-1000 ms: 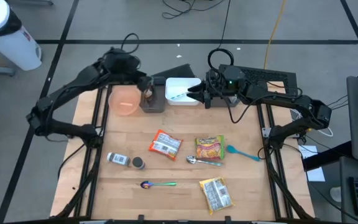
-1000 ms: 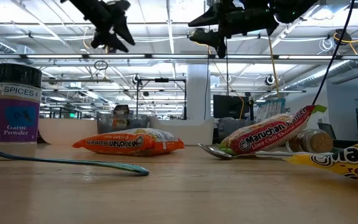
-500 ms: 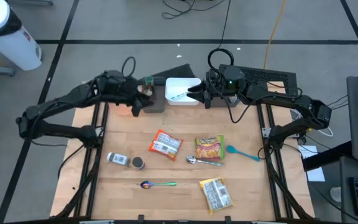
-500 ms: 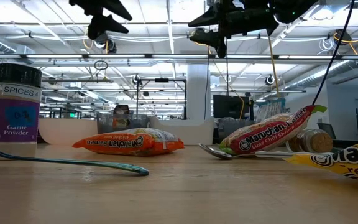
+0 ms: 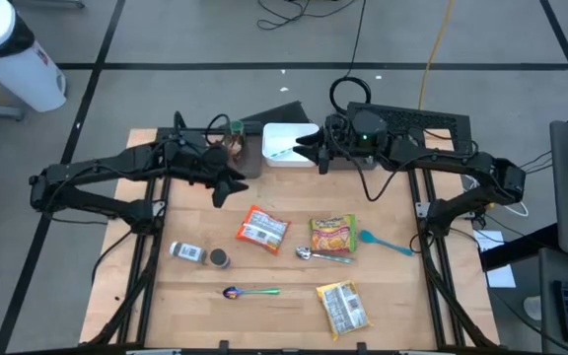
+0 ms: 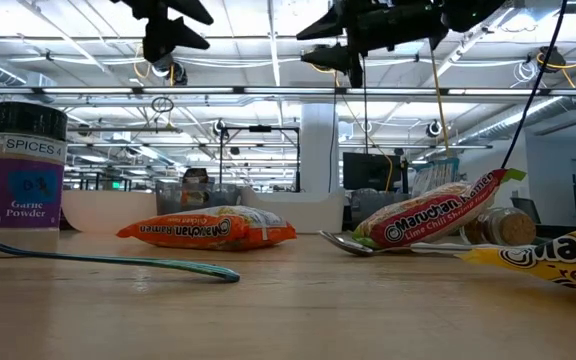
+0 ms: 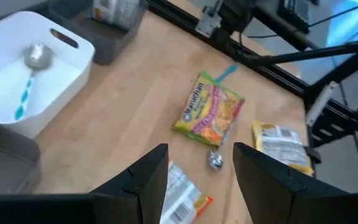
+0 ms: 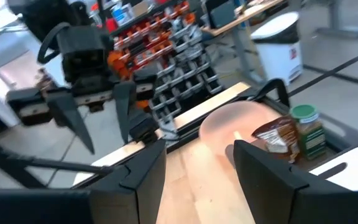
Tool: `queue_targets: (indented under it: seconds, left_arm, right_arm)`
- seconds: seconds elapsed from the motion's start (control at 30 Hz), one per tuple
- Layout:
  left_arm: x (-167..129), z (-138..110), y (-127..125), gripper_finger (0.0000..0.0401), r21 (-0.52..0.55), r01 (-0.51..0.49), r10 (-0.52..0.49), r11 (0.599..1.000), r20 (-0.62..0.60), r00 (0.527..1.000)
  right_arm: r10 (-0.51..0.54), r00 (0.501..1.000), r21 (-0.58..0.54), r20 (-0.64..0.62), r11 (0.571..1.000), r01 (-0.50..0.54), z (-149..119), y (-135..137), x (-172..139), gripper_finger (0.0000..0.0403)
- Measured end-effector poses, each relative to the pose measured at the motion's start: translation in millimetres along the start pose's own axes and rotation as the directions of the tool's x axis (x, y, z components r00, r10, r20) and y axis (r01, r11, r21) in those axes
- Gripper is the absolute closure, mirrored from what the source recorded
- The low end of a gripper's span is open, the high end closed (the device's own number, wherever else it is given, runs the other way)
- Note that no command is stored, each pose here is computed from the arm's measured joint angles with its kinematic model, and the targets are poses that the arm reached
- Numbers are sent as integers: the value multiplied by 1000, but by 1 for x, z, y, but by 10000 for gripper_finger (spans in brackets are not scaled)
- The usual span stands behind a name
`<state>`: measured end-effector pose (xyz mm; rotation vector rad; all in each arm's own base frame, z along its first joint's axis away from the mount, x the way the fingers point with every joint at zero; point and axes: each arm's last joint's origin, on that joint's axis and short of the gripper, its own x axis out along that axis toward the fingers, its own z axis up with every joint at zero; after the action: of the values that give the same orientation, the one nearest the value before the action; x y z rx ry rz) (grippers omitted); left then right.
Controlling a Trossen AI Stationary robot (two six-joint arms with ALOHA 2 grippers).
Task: Pick & Place Food Item
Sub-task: Put the blue baby spoon into the white bin
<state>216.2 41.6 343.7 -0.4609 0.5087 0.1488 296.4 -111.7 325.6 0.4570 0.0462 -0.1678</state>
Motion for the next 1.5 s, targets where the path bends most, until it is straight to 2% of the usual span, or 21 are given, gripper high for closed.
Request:
queue_targets:
  seconds: [0.17,0.33,0.7,1.03,1.17,1.3,1.5]
  left_arm:
    - [-1,8,-2,215,12,-11,10,1000,92,996]
    - [-1,14,-3,215,12,-30,28,999,166,986]
    - [-1,10,-4,215,137,10,-25,991,105,994]
    - [0,3,-10,215,136,130,-133,982,12,991]
    - [1,-1,-18,215,112,149,-150,983,-1,989]
    - [2,-4,-25,215,52,119,-119,992,12,993]
    - [9,-4,-43,215,-25,138,-136,990,75,988]
  right_arm:
    - [-47,999,-5,23,999,48,-5,10,3,222]
    - [-31,999,-5,17,1000,31,-7,16,4,222]
    - [44,999,80,14,996,-45,-14,36,6,222]
    - [126,992,111,-20,986,-123,-24,59,7,222]
    - [239,969,101,-63,967,-232,-26,68,5,222]
    - [330,937,112,-116,942,-318,-24,78,-5,222]
    - [309,893,74,-327,950,-302,-34,96,-40,222]
